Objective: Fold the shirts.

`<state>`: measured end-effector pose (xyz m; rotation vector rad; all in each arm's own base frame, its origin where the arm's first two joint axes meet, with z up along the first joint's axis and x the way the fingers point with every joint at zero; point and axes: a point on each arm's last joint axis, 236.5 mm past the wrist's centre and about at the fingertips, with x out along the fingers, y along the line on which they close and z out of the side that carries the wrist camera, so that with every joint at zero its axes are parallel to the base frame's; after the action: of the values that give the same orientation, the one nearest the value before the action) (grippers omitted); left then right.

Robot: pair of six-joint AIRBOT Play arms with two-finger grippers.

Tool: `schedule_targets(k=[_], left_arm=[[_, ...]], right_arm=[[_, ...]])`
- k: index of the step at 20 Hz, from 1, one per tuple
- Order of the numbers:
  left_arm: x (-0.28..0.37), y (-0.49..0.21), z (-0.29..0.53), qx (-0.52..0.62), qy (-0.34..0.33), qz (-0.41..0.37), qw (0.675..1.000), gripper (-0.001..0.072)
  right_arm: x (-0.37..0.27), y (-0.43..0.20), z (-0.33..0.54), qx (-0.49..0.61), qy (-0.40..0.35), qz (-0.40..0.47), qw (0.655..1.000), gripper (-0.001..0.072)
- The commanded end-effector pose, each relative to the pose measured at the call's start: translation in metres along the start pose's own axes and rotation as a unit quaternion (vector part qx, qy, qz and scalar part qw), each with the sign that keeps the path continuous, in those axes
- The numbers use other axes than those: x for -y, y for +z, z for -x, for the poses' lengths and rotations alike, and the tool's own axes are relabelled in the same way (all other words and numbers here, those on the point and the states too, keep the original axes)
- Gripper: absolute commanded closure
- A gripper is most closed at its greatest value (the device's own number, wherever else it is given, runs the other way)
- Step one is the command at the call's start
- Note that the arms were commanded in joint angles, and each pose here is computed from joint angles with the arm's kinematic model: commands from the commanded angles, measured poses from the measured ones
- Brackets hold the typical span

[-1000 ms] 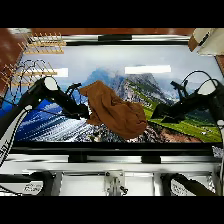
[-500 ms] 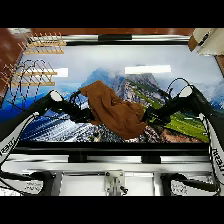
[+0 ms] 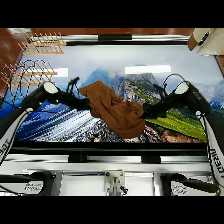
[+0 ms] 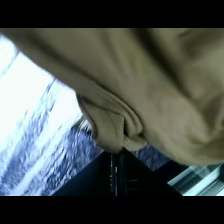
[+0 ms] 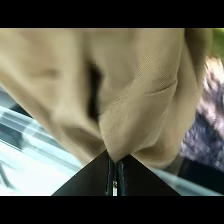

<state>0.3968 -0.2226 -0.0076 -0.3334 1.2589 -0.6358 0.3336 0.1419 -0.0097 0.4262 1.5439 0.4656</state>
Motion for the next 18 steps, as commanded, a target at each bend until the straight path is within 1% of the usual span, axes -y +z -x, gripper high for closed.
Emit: schedule_targets(k=[1,2,3,4,5,6,7,8,9,10,11,12,13,15,17,18], left_arm=[[0.065,0.081,0.125,0.159,0.038,-0.142,0.976,0.0680],[0.102,0.105,0.192,0.239,0.048,-0.188,0.951,0.0679],[0.140,0.119,0.261,0.320,0.056,-0.227,0.918,0.0680],[0.184,0.122,0.338,0.409,0.059,-0.262,0.872,0.0679],[0.222,0.113,0.404,0.483,0.057,-0.288,0.825,0.0680],[0.259,0.092,0.464,0.548,0.048,-0.309,0.776,0.0680],[0.284,0.070,0.505,0.590,0.038,-0.319,0.741,0.0679],[0.302,0.046,0.537,0.623,0.028,-0.324,0.711,0.0680],[0.311,0.027,0.555,0.641,0.026,-0.329,0.693,0.0679],[0.313,0.015,0.562,0.647,0.031,-0.332,0.686,0.0679],[0.308,0.010,0.561,0.643,0.045,-0.333,0.688,0.0680],[0.299,0.009,0.549,0.625,0.057,-0.332,0.704,0.0680],[0.283,0.013,0.531,0.598,0.071,-0.316,0.733,0.0680],[0.241,0.022,0.480,0.521,0.100,-0.279,0.801,0.0680],[0.197,0.024,0.417,0.424,0.123,-0.253,0.861,0.0680],[0.176,0.022,0.385,0.377,0.128,-0.238,0.886,0.0679]], right_arm=[[-0.053,0.041,0.103,0.144,-0.010,0.113,0.983,0.0645],[-0.081,0.059,0.167,0.242,-0.020,0.156,0.957,0.0645],[-0.112,0.068,0.235,0.344,-0.026,0.189,0.920,0.0645],[-0.145,0.064,0.308,0.447,-0.030,0.217,0.867,0.0645],[-0.183,0.045,0.382,0.548,-0.028,0.245,0.799,0.0645],[-0.215,0.015,0.439,0.624,-0.021,0.266,0.734,0.0645],[-0.243,-0.022,0.487,0.683,-0.009,0.283,0.673,0.0645],[-0.262,-0.058,0.517,0.721,0.001,0.295,0.627,0.0645],[-0.272,-0.086,0.533,0.740,0.004,0.304,0.600,0.0645],[-0.277,-0.106,0.540,0.749,0.002,0.310,0.585,0.0645],[-0.276,-0.115,0.540,0.749,-0.009,0.313,0.583,0.0645],[-0.272,-0.118,0.533,0.740,-0.020,0.315,0.594,0.0645],[-0.266,-0.113,0.523,0.724,-0.033,0.314,0.613,0.0645],[-0.243,-0.090,0.491,0.674,-0.065,0.305,0.670,0.0644],[-0.213,-0.058,0.448,0.600,-0.094,0.291,0.739,0.0645],[-0.194,-0.039,0.421,0.552,-0.105,0.281,0.778,0.0644]])
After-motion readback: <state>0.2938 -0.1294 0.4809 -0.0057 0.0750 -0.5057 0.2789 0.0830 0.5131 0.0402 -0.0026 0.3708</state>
